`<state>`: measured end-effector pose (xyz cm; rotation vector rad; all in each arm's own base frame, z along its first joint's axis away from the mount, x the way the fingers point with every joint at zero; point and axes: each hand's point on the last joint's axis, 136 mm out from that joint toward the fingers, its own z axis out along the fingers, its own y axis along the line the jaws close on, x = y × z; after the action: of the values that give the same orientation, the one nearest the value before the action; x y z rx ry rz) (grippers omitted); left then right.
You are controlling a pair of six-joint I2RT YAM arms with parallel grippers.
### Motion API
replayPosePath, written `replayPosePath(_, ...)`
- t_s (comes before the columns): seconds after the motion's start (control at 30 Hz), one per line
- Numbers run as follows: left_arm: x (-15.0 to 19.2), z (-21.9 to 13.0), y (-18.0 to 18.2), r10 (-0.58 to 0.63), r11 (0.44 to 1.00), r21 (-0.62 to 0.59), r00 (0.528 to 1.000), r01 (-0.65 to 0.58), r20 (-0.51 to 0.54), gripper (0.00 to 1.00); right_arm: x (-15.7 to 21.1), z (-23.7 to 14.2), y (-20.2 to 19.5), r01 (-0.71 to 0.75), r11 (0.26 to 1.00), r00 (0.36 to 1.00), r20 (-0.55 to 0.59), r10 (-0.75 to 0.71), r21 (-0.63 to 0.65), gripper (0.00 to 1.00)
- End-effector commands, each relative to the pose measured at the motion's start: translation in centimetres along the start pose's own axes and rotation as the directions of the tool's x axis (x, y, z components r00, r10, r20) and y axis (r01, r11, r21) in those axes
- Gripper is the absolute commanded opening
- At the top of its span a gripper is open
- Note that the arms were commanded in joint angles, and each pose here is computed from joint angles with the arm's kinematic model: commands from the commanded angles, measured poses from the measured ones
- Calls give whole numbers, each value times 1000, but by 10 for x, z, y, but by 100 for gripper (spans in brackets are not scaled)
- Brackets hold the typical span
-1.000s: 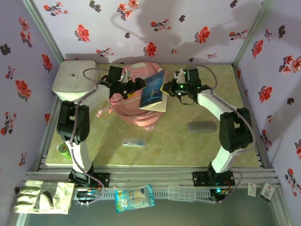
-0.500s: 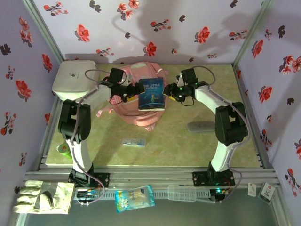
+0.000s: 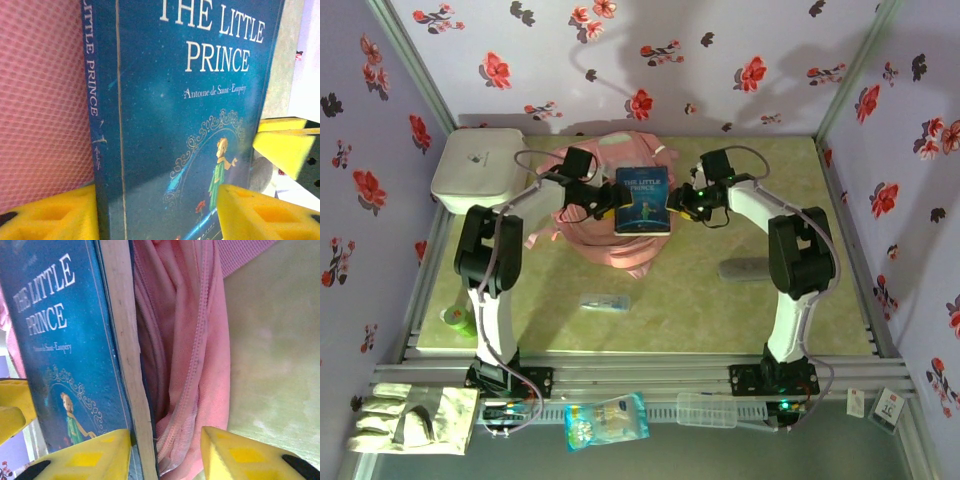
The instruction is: Pack books, pencil case, and school supplies into a backpack
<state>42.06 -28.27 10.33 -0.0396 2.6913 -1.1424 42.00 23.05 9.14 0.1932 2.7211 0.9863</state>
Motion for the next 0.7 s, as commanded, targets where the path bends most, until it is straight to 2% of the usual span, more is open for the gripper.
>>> replayPosePath(0.0, -2, 0, -18, 12, 998, 61, 1000, -11, -16, 56, 0, 4, 2, 25, 1000, 1000, -19, -25, 10, 40)
replayPosePath(0.33, -2, -13, -36, 39, 992, 121, 999, -39, 3, 42, 1, 14, -18, 18, 996, 999, -31, -16, 84, 38)
replayPosePath(0.67, 2, -3, -36, 30, 991, 129, 999, -28, -15, 29, 0, 16, -16, 18, 997, 999, -31, -16, 73, 37)
